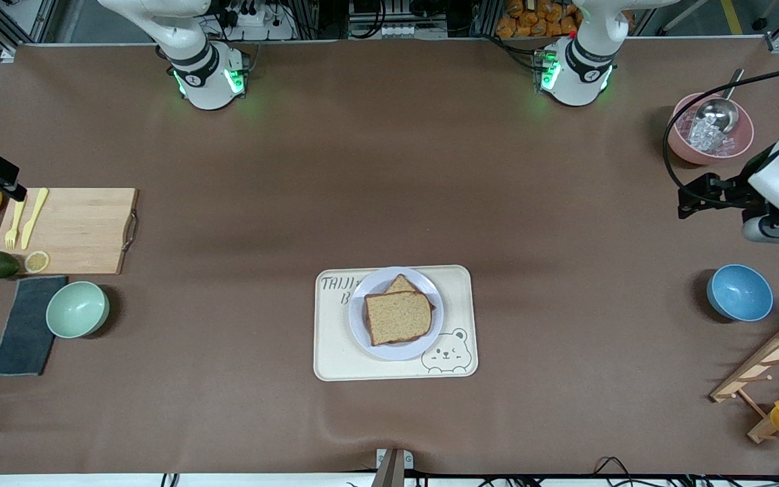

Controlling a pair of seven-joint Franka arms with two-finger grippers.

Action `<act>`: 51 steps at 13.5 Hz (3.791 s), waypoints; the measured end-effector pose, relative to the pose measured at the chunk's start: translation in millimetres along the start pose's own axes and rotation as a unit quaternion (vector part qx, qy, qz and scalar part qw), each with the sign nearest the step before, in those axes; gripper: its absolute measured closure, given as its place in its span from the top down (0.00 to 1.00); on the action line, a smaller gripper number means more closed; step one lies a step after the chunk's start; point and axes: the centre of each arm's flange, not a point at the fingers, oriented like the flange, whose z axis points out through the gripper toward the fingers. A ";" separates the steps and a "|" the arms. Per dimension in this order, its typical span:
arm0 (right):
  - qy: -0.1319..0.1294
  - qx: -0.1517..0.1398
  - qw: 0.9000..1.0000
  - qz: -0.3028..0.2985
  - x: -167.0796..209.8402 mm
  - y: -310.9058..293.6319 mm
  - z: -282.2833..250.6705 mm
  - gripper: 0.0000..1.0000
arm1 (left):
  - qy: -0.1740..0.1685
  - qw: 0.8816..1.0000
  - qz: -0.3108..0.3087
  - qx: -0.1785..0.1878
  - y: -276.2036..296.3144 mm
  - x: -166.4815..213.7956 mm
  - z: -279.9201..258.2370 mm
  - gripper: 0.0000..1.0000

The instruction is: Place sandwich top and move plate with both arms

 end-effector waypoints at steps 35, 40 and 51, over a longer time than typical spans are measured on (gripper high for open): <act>-0.001 0.000 1.000 0.005 1.0 7.1 2.9 1.00 | 0.005 0.999 -0.045 0.002 -38.1 -71.4 -14.0 1.00; -0.002 0.000 1.000 0.005 1.4 7.2 3.8 1.00 | 0.006 0.999 -0.044 0.016 -39.9 -67.6 -16.6 1.00; -0.004 0.000 1.000 0.006 2.9 7.8 7.1 1.00 | -0.012 0.996 -0.087 0.009 -55.5 -74.7 -17.8 1.00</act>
